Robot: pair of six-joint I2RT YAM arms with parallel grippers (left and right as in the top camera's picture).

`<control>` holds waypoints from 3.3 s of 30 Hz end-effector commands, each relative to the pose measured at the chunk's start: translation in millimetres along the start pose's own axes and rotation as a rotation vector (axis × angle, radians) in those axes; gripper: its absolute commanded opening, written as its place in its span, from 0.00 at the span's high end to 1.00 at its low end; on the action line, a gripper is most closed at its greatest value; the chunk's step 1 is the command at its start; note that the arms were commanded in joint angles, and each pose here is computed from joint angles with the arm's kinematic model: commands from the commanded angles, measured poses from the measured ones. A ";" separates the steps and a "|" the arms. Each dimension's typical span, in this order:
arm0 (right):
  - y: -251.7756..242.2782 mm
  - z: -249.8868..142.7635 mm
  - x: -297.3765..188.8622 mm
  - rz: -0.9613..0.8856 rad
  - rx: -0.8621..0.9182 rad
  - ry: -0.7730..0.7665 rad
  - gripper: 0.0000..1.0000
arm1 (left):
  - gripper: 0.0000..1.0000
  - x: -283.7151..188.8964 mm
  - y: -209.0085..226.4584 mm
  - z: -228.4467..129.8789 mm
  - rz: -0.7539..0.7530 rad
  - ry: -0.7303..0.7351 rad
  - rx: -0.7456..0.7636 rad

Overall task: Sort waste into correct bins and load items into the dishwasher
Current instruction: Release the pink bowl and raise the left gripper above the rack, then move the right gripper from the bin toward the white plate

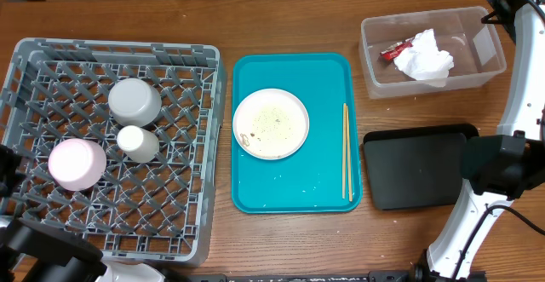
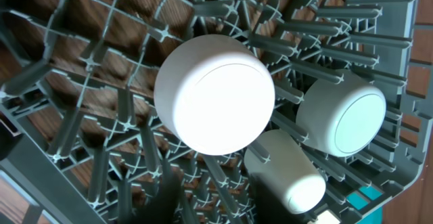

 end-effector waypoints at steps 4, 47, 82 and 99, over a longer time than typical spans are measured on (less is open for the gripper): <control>1.1 7.0 -16.0 0.030 0.019 -0.026 0.00 | 0.96 11.6 -40.3 -6.0 -0.001 0.036 0.161; 1.1 7.0 -16.0 0.030 0.020 -0.026 0.00 | 0.00 48.1 -264.9 -74.9 0.259 -0.268 0.738; 73.0 -259.2 -79.8 0.393 -0.786 0.592 0.00 | 0.00 93.0 -281.3 -68.5 0.129 -0.193 0.630; 88.5 -292.2 -100.3 0.471 -0.851 0.530 0.00 | 0.00 93.0 -283.2 -68.3 0.103 -0.202 0.496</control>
Point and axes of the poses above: each gripper's point midway between its finger pads, its own x axis out along the fingers, its own y axis along the line the jaws close on, z = x × y, the point moved 6 cm from there along -x, back along the fingers, and after that the axes turned 13 degrees about x, right-handed, at the moved point
